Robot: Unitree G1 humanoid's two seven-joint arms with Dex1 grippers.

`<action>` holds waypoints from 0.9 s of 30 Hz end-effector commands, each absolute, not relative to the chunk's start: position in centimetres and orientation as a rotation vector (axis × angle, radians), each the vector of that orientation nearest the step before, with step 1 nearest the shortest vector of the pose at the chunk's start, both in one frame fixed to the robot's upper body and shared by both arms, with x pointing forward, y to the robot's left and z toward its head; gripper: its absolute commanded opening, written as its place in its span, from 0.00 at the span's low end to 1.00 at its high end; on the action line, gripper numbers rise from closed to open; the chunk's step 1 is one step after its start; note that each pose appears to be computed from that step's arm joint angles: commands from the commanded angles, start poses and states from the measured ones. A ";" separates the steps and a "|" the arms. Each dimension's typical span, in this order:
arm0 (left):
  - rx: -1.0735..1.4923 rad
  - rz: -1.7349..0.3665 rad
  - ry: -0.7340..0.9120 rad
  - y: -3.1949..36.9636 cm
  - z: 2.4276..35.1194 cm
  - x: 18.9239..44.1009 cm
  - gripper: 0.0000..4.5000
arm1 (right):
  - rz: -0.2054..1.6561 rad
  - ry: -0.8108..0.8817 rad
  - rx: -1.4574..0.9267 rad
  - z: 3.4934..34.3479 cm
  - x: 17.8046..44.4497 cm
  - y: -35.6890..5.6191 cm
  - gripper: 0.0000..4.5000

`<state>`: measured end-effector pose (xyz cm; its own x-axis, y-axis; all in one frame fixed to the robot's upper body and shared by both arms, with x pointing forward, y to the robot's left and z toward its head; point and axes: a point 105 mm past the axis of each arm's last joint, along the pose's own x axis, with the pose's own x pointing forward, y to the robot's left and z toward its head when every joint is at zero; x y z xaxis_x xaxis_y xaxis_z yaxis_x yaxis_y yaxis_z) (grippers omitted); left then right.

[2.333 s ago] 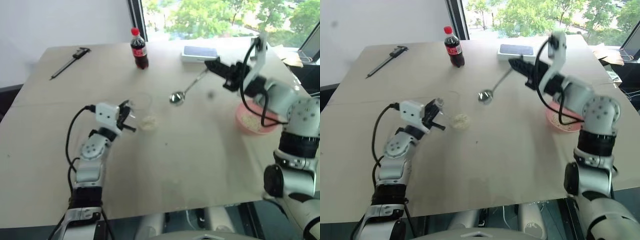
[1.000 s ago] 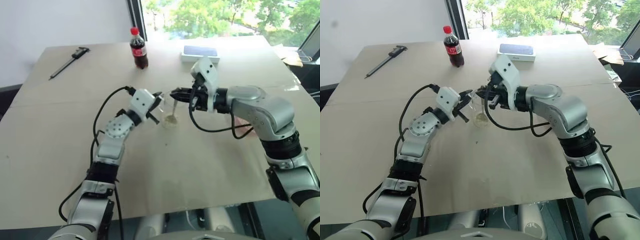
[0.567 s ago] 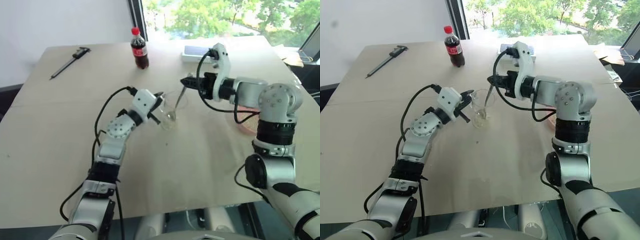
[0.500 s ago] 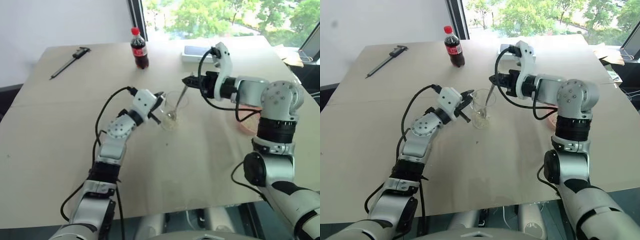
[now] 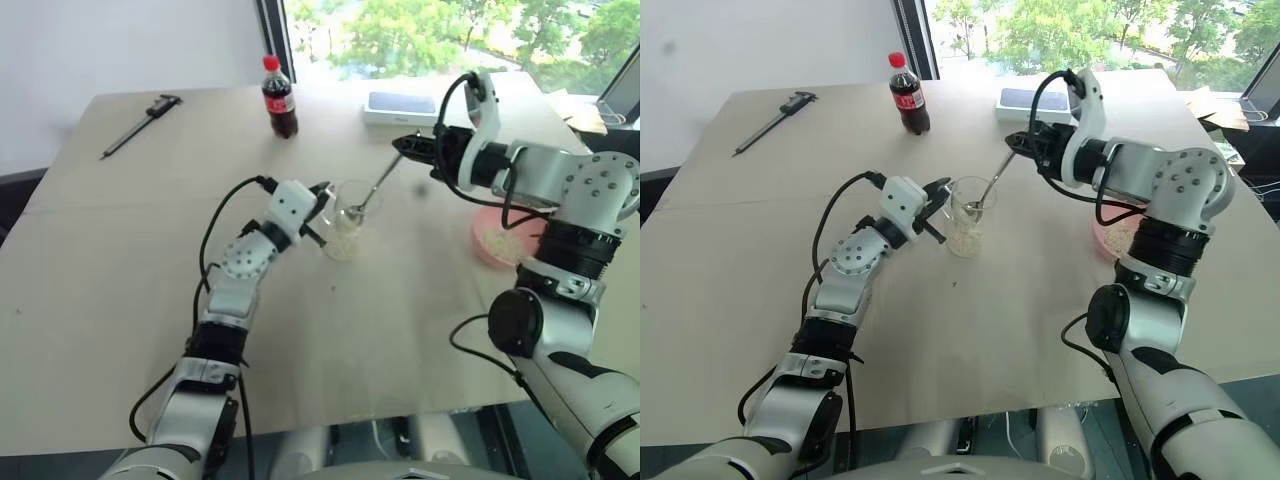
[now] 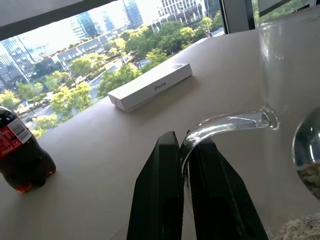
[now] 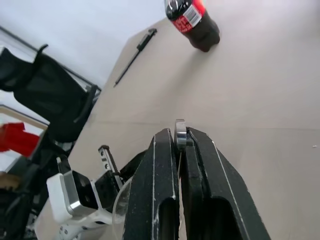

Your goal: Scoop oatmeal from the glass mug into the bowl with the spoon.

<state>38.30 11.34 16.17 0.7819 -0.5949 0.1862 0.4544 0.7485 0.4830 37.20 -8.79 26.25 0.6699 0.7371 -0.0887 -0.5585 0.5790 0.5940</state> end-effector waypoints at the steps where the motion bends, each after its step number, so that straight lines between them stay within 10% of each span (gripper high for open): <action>1: 0.437 -0.555 -0.356 11.9 16.3 38.5 0.00 | 0.748 0.279 0.568 28.0 37.2 -9.9 0.00; 27: 0.341 -0.475 -0.461 10.1 17.0 40.6 0.00 | 0.522 0.278 0.850 27.7 38.4 -14.8 0.00</action>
<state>40.49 9.76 15.95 0.7952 -0.5308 0.2931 0.3963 0.8209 0.4113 38.41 -14.14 26.84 0.8175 0.5748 -0.0355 -0.3420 0.5342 0.7731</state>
